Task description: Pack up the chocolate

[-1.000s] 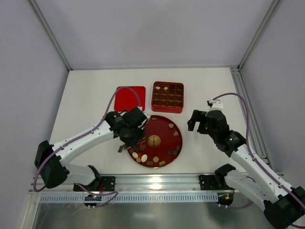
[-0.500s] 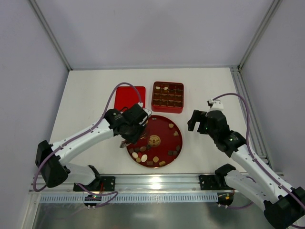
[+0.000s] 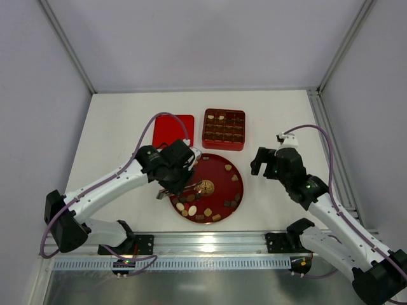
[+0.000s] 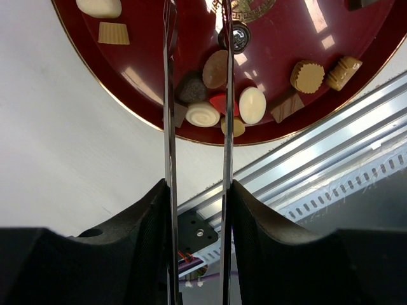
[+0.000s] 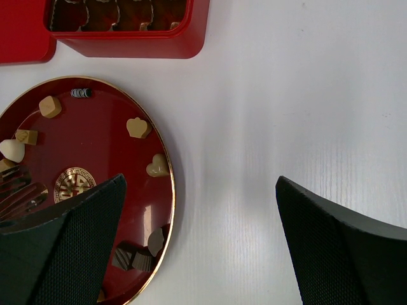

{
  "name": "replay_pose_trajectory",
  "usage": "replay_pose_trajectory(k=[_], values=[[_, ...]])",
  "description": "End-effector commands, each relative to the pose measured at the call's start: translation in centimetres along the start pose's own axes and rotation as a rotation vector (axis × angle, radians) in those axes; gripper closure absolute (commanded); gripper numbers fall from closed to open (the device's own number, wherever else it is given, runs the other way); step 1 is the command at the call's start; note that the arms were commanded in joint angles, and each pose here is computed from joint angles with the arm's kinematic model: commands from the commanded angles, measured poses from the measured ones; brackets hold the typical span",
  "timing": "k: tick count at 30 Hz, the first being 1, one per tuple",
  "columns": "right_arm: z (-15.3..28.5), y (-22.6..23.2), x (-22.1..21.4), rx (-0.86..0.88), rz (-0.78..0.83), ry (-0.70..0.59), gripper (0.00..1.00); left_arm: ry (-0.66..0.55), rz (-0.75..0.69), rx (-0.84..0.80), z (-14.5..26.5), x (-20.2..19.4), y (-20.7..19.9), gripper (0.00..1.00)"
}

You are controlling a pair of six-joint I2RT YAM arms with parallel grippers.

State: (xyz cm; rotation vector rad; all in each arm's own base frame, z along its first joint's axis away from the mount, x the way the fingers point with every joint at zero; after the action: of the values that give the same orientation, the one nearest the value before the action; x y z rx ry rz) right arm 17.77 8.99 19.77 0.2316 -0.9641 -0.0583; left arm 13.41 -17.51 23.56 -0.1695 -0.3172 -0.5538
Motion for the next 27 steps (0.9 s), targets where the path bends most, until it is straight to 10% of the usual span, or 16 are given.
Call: replay_pose_trajectory(k=[1,27], values=[[0.0,0.3,0.9,0.01,-0.018,-0.045,0.0,-0.003,-0.033,-0.071,1.3,-0.5,-0.4,0.57],[0.2,0.1,0.8,-0.002,-0.013,-0.044,0.0,0.079,-0.13,0.0,0.1,-0.9,-1.9,0.56]])
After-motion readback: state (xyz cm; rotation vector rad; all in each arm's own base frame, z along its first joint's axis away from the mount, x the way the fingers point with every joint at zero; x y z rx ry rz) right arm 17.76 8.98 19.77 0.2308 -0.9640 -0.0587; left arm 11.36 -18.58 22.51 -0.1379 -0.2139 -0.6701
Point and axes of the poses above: each gripper's point midway between its finger pads, its own z axis back along the fingers, its own y axis along the line the jaws close on, x = y × z, the point moved 9 cm from there along z, back along the fingers, and after that the axes turned 3 degrees about z, right-handed, at the moved point
